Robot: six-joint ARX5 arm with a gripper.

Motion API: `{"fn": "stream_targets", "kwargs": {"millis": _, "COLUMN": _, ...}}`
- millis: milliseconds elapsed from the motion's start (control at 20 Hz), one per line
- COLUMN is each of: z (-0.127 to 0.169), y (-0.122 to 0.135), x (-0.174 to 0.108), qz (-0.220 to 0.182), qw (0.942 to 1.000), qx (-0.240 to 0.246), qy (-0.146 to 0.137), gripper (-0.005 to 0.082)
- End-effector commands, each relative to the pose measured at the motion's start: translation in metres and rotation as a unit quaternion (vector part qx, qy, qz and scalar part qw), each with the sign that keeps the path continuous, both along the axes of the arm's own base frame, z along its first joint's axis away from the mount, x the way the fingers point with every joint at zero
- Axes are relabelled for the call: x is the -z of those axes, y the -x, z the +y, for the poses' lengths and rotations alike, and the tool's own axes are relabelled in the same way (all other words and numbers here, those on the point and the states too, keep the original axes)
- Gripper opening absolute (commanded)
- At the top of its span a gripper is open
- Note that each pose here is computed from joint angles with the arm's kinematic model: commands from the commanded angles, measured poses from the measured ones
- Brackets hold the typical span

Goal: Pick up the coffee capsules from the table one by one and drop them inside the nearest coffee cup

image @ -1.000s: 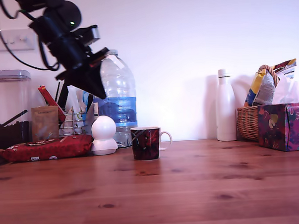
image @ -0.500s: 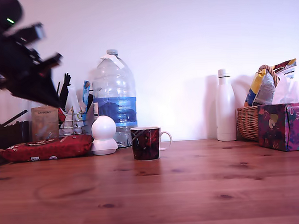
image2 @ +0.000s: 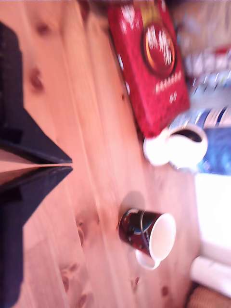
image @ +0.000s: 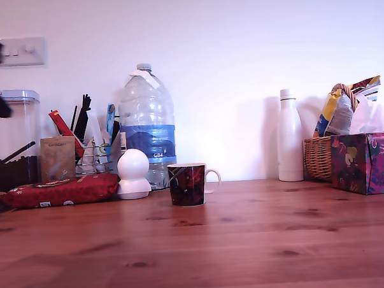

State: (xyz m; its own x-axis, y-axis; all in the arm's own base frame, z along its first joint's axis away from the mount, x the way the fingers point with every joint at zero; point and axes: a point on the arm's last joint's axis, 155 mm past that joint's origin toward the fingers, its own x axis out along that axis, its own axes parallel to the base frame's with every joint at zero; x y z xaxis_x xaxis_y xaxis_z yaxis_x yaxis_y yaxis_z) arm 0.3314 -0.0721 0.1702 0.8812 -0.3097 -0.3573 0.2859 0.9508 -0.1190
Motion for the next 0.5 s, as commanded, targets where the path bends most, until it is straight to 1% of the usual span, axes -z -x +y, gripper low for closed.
{"fn": "stream_targets", "kwargs": {"millis": 0, "z": 0.003, "y": 0.015, "x": 0.005, "qz": -0.008, "qw": 0.9999, "qx": -0.009, "qy": 0.009, "gripper": -0.0019}}
{"fn": "stream_targets", "kwargs": {"millis": 100, "z": 0.007, "y": 0.029, "x": -0.002, "qz": -0.027, "qw": 0.9993, "qx": -0.02, "qy": 0.017, "gripper": -0.0019}}
{"fn": "stream_targets", "kwargs": {"millis": 250, "z": 0.012, "y": 0.047, "x": -0.013, "qz": -0.043, "qw": 0.9985, "qx": -0.027, "qy": 0.018, "gripper": -0.0019}}
{"fn": "stream_targets", "kwargs": {"millis": 450, "z": 0.016, "y": 0.068, "x": -0.032, "qz": -0.077, "qw": 0.9962, "qx": -0.034, "qy": 0.022, "gripper": -0.0019}}
